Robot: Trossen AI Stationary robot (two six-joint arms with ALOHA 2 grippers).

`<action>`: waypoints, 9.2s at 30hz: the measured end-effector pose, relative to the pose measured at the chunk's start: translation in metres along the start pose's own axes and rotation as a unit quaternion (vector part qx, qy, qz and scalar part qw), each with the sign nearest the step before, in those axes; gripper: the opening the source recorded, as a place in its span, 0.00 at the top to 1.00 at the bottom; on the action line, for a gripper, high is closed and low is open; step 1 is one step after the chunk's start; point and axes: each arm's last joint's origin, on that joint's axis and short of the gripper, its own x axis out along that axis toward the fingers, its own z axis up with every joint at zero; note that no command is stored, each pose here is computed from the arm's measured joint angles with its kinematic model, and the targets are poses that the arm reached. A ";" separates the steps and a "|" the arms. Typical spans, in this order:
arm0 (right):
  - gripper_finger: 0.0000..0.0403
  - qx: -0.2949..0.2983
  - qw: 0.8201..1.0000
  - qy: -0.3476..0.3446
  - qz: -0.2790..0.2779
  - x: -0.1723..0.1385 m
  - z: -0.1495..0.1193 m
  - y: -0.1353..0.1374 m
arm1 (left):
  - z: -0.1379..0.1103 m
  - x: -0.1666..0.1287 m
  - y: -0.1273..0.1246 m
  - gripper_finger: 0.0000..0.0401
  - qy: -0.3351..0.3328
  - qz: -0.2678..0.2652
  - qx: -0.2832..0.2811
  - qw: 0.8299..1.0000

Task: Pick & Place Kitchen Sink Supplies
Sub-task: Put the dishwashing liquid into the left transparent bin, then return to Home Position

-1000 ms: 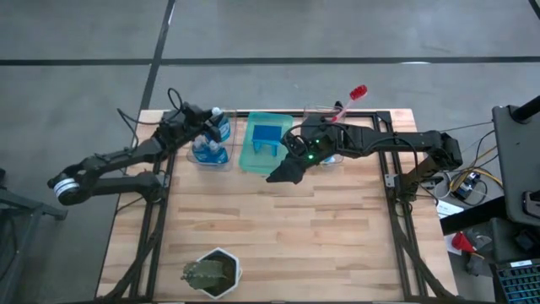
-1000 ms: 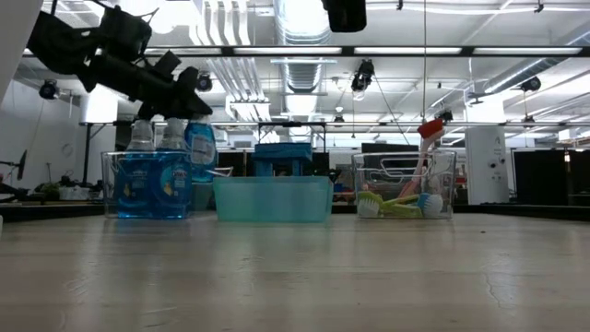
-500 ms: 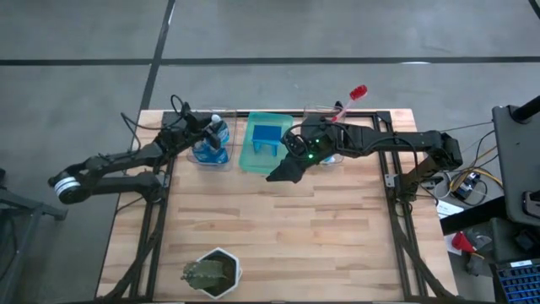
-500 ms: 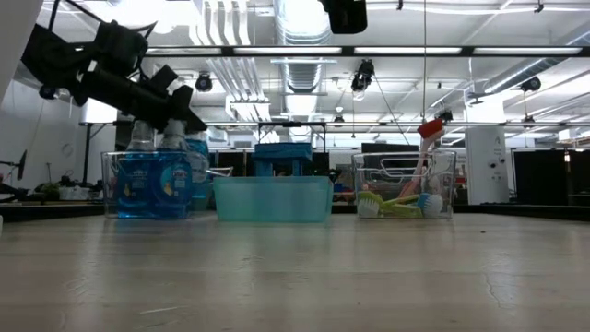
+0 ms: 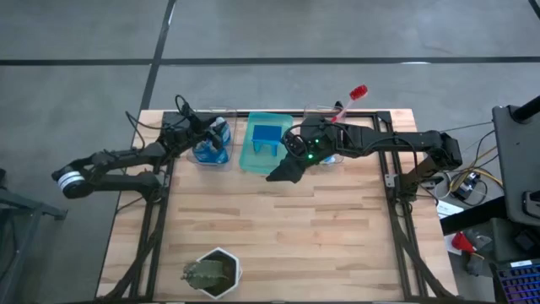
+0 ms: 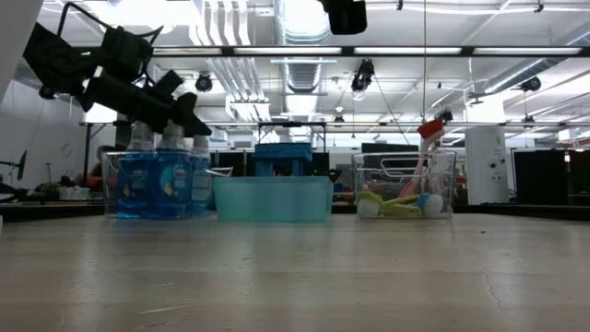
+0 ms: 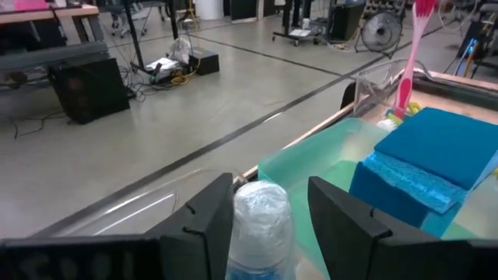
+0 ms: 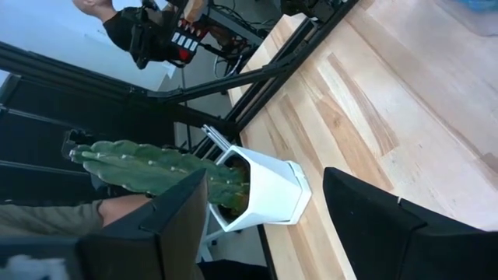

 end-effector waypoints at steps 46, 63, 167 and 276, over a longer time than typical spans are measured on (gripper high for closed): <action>0.98 -0.385 0.902 -0.167 -0.101 -0.007 0.017 0.022 | 0.138 -0.127 -0.031 1.00 -0.078 -0.286 -0.180 0.938; 0.98 -0.376 0.911 -0.152 -0.073 -0.004 -0.022 -0.006 | 0.099 -0.151 -0.077 1.00 -0.065 -0.305 -0.129 0.941; 0.98 -0.343 0.898 -0.271 0.037 -0.131 -0.226 -0.190 | -0.051 -0.135 -0.060 1.00 -0.091 -0.281 -0.078 0.952; 0.98 -0.344 0.899 -0.269 0.034 -0.130 -0.226 -0.190 | -0.052 -0.135 -0.060 1.00 -0.089 -0.280 -0.076 0.953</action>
